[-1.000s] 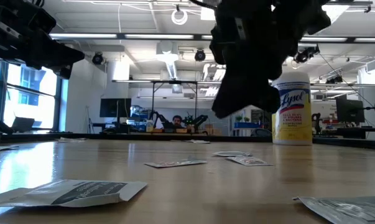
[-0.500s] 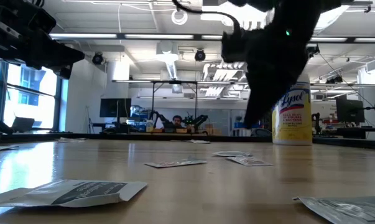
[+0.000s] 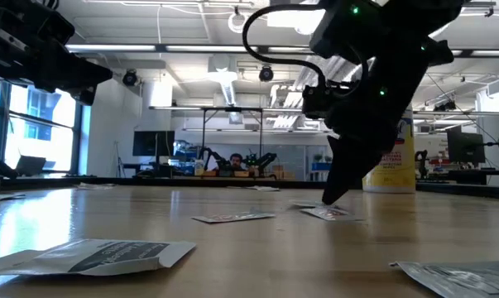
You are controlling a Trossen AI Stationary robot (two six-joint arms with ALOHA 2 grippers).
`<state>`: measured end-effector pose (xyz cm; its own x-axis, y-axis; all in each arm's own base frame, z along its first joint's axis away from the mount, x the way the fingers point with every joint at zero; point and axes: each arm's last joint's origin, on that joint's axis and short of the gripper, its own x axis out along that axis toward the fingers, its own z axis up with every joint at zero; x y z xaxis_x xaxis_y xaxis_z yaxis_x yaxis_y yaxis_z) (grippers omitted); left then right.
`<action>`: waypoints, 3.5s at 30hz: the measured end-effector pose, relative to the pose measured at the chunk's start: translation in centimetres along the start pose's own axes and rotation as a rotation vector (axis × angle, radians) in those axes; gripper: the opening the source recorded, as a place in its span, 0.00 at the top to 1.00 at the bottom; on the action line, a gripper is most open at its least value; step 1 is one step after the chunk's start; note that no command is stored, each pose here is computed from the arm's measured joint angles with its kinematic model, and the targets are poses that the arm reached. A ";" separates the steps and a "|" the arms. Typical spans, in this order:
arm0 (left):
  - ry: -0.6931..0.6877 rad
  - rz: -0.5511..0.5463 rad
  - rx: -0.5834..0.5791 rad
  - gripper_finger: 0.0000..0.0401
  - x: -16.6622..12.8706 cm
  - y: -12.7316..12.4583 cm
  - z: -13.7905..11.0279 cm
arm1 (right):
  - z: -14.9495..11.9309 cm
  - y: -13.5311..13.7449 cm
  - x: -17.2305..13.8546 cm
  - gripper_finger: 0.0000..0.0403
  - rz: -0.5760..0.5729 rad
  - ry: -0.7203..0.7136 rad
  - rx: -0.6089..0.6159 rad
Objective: Pick & Place First Aid Supplies
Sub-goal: Put the white towelette pack into the bottom red bin, then put the white ointment pack into the top red bin
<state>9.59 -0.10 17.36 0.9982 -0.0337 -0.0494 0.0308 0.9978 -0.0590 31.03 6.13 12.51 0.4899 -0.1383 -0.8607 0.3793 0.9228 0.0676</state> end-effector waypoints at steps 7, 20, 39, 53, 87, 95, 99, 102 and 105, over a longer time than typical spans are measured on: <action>0.000 0.000 0.000 1.00 0.0 0.0 0.0 | -1.2 -0.7 0.7 0.79 0.010 -0.067 -0.056; 0.000 0.000 0.000 1.00 0.0 0.0 0.0 | -2.9 -1.8 1.1 0.99 -0.017 -0.064 -0.088; 0.000 0.000 0.000 1.00 0.0 0.0 0.0 | -1.9 -1.2 -8.5 1.00 0.112 -0.221 -0.107; 0.000 0.000 0.000 1.00 0.0 0.0 0.0 | -6.2 2.1 -15.1 1.00 0.499 -0.121 -0.199; 0.000 0.000 0.000 1.00 0.0 0.0 0.0 | -17.9 7.3 -14.8 0.98 0.520 0.419 -0.301; 0.000 -0.001 0.000 1.00 0.0 0.0 0.0 | -17.9 7.4 -14.9 0.84 0.505 0.500 -0.132; 0.000 -0.001 0.000 1.00 0.0 0.0 0.0 | -16.8 7.8 -16.1 0.77 0.626 0.470 -0.078; 0.000 0.000 0.000 1.00 0.0 0.0 0.0 | -15.4 7.9 -16.9 0.76 0.701 0.321 -0.065; 0.000 0.000 0.000 1.00 0.0 0.0 0.0 | -13.4 7.8 -17.0 0.76 0.727 0.102 -0.128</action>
<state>9.59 -0.10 17.36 0.9982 -0.0338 -0.0494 0.0308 0.9978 -0.0590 15.18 20.48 20.90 0.5044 0.5513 -0.6646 -0.1102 0.8045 0.5837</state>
